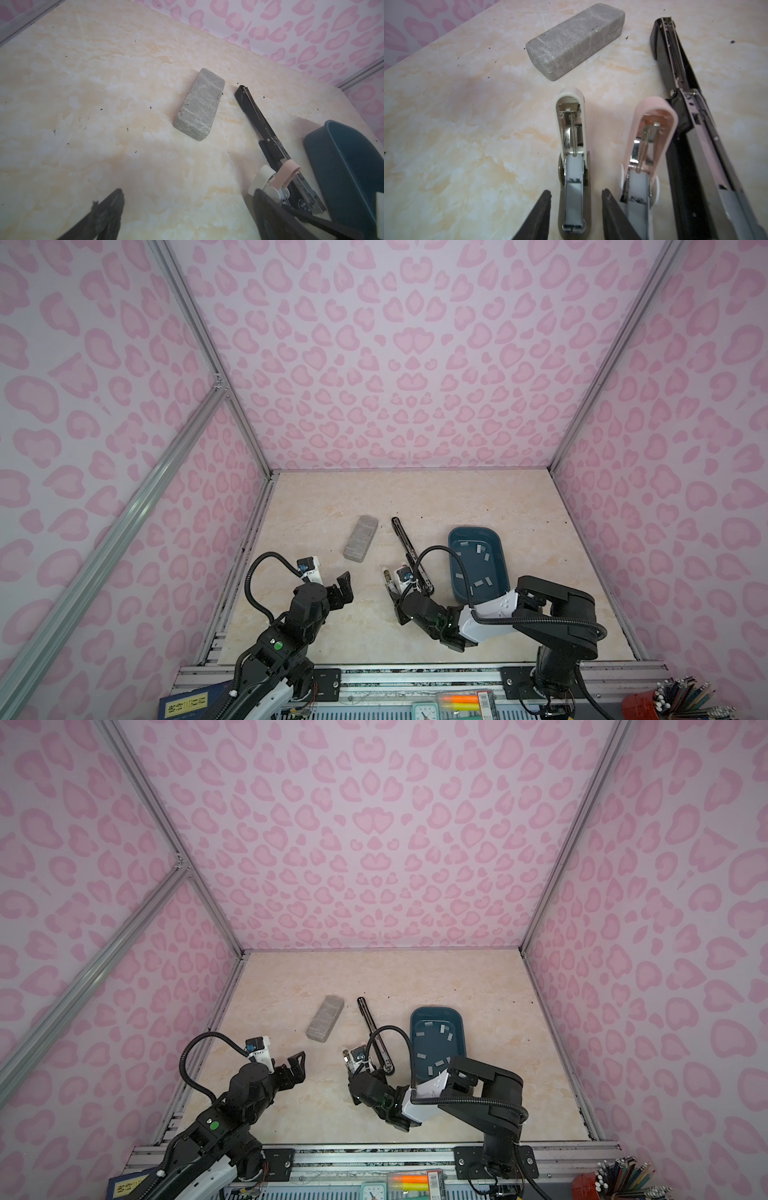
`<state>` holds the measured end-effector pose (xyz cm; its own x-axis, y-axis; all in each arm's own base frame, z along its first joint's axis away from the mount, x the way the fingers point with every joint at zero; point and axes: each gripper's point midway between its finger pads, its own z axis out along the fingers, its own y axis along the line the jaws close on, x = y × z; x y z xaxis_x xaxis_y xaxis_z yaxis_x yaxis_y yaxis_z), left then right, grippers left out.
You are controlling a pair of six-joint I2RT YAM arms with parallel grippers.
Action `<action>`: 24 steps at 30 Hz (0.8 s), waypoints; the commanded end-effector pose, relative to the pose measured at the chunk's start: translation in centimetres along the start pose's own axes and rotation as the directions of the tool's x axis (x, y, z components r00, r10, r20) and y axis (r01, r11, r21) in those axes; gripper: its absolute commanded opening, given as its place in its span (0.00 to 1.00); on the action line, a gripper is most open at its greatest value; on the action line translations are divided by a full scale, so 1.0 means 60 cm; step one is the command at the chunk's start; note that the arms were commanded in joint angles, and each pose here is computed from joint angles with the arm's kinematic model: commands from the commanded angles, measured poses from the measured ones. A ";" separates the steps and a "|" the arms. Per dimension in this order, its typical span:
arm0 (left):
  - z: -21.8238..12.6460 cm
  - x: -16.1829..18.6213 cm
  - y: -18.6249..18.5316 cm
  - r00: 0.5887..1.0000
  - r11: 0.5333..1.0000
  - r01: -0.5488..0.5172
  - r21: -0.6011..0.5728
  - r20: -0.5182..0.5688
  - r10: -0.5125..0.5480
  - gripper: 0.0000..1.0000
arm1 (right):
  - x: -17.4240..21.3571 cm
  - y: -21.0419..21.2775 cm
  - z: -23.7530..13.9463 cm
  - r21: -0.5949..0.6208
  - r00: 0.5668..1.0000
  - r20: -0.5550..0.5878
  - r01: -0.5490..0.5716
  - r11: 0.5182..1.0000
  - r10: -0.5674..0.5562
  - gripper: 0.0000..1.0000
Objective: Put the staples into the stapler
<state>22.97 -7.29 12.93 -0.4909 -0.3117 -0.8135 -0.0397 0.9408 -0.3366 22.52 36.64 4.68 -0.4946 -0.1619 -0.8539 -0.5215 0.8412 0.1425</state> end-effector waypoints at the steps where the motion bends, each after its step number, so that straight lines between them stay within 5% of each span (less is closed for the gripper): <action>1: -0.001 -0.006 -0.002 1.000 1.000 0.010 0.005 0.016 -0.010 0.98 | -0.014 -0.001 -0.002 0.006 0.999 0.031 0.008 1.000 -0.008 0.39; 10: -0.002 -0.008 -0.003 1.000 1.000 0.010 0.007 0.018 -0.010 0.98 | -0.009 -0.013 0.016 0.016 1.000 0.005 -0.019 1.000 0.019 0.21; 24: -0.001 -0.007 -0.003 1.000 1.000 0.010 0.005 0.018 -0.010 0.98 | 0.008 -0.012 0.020 0.006 0.999 -0.027 -0.028 1.000 0.028 0.21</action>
<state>22.96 -7.28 13.05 -0.4873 -0.3137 -0.8150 -0.0380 0.9400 -0.3391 23.46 36.60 3.81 -0.5235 -0.1558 -0.8376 -0.5098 0.8450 0.1614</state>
